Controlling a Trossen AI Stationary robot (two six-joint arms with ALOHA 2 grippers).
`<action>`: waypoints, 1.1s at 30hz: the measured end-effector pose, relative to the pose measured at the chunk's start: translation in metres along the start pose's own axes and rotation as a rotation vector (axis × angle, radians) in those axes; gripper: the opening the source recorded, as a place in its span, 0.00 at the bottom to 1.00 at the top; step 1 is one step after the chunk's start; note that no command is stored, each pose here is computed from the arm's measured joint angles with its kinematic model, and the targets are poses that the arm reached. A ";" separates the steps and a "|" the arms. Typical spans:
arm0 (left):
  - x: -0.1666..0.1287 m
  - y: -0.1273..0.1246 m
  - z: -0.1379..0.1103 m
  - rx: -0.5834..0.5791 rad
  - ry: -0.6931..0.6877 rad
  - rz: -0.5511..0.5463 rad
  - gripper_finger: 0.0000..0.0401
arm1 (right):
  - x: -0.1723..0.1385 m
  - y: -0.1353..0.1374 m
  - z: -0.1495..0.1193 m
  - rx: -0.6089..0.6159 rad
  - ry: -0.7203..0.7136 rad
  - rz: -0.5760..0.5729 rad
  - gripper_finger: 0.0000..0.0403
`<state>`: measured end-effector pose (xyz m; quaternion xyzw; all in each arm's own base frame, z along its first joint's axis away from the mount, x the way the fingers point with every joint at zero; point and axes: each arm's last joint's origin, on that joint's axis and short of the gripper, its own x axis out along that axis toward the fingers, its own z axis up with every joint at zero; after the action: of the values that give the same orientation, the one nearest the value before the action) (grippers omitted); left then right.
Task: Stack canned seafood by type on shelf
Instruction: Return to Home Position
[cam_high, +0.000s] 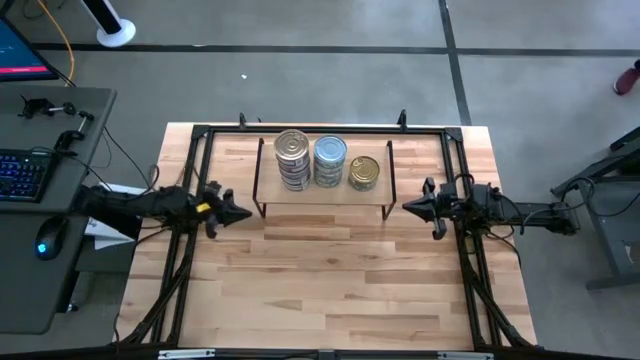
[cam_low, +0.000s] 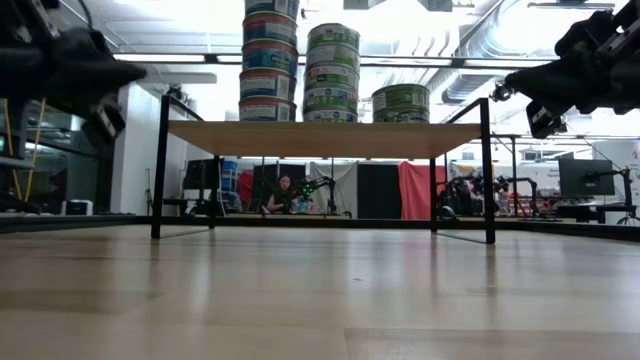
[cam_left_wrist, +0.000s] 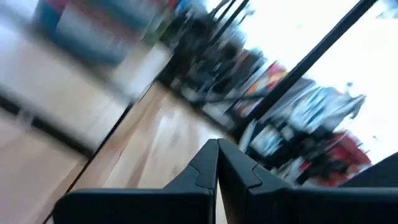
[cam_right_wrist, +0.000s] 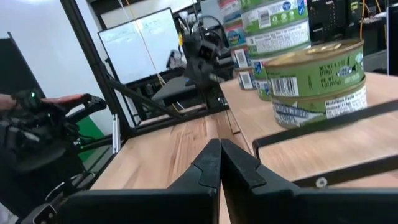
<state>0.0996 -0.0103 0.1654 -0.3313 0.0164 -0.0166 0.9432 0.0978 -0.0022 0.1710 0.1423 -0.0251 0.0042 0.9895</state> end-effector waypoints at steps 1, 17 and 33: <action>-0.002 -0.002 0.003 -0.003 -0.031 -0.022 0.00 | 0.000 0.000 -0.001 0.000 0.007 -0.002 0.00; -0.003 0.000 0.004 0.296 -0.024 -0.030 0.00 | 0.000 -0.001 -0.004 0.001 0.041 -0.012 0.00; -0.003 0.002 0.005 0.635 -0.030 -0.017 0.00 | 0.000 -0.001 -0.004 0.001 0.041 -0.012 0.00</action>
<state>0.0970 -0.0053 0.1680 -0.0207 -0.0063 -0.0238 0.9995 0.0983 -0.0022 0.1669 0.1430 -0.0038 0.0011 0.9897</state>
